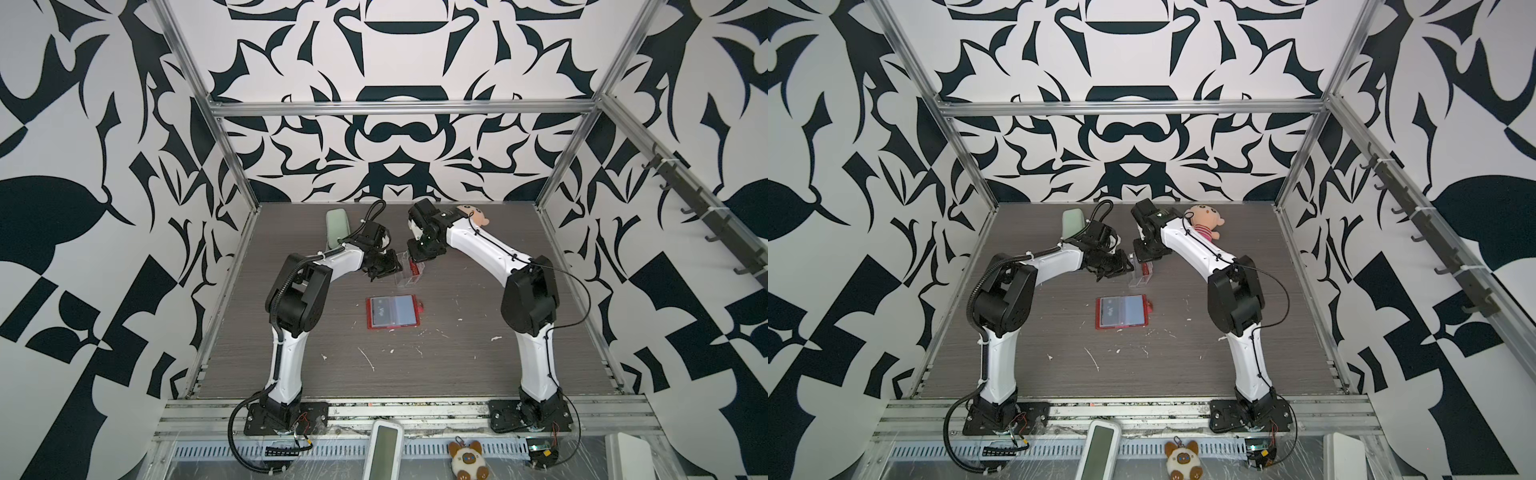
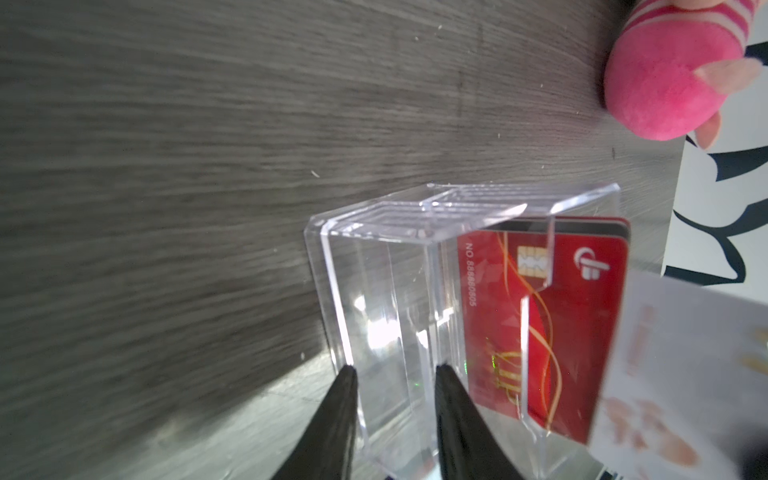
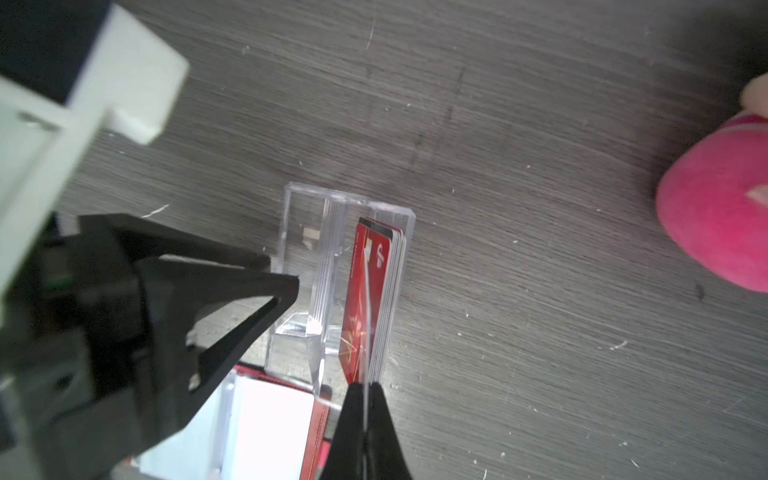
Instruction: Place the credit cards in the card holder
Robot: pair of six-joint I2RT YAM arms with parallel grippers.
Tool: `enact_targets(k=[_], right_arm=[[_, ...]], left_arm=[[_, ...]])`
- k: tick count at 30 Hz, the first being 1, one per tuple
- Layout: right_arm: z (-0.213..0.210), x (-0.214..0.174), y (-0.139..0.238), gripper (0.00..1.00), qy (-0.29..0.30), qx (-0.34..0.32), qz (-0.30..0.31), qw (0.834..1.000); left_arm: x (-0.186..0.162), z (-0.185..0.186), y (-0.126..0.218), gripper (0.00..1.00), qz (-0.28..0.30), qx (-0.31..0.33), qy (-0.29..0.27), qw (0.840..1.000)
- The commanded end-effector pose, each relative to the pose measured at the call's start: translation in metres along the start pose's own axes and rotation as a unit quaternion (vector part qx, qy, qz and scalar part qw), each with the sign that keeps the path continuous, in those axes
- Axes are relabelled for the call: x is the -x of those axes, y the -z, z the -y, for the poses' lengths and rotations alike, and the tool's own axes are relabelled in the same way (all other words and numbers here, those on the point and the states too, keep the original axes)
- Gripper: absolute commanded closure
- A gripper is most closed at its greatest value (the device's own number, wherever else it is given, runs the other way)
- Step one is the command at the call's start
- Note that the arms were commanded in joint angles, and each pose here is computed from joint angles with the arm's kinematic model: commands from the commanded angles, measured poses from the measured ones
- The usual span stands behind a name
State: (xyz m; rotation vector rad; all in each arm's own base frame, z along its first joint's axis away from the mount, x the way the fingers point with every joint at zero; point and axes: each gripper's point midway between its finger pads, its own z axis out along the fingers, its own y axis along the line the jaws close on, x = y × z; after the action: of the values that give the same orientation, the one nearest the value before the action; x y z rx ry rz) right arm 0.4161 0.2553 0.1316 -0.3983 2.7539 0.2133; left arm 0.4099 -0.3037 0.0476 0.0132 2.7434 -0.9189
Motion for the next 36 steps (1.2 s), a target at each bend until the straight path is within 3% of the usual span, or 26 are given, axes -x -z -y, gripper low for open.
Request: enact_targets(k=[1, 6, 11, 21, 36], right_arm=[[-0.002, 0.013, 0.036, 1.0, -0.016, 0.03, 0.053, 0.998], [-0.004, 0.003, 0.046, 1.0, -0.022, 0.064, 0.069, 0.995], [-0.006, -0.011, 0.052, 1.0, -0.021, 0.079, 0.075, 0.994], [-0.015, -0.05, 0.051, 1.0, -0.037, 0.136, 0.071, 0.987], [-0.047, -0.101, 0.023, 1.0, -0.047, 0.218, 0.042, 0.974]], left_arm=[[-0.009, 0.002, 0.011, 0.6, -0.019, -0.003, -0.009, 1.0], [-0.001, 0.025, 0.037, 0.53, 0.0, -0.024, -0.041, 0.999], [-0.004, 0.029, 0.058, 0.52, 0.021, -0.02, -0.055, 0.998], [-0.033, 0.001, 0.089, 0.52, 0.051, 0.031, -0.039, 0.997], [-0.089, -0.053, 0.104, 0.52, 0.066, 0.085, 0.0, 0.994]])
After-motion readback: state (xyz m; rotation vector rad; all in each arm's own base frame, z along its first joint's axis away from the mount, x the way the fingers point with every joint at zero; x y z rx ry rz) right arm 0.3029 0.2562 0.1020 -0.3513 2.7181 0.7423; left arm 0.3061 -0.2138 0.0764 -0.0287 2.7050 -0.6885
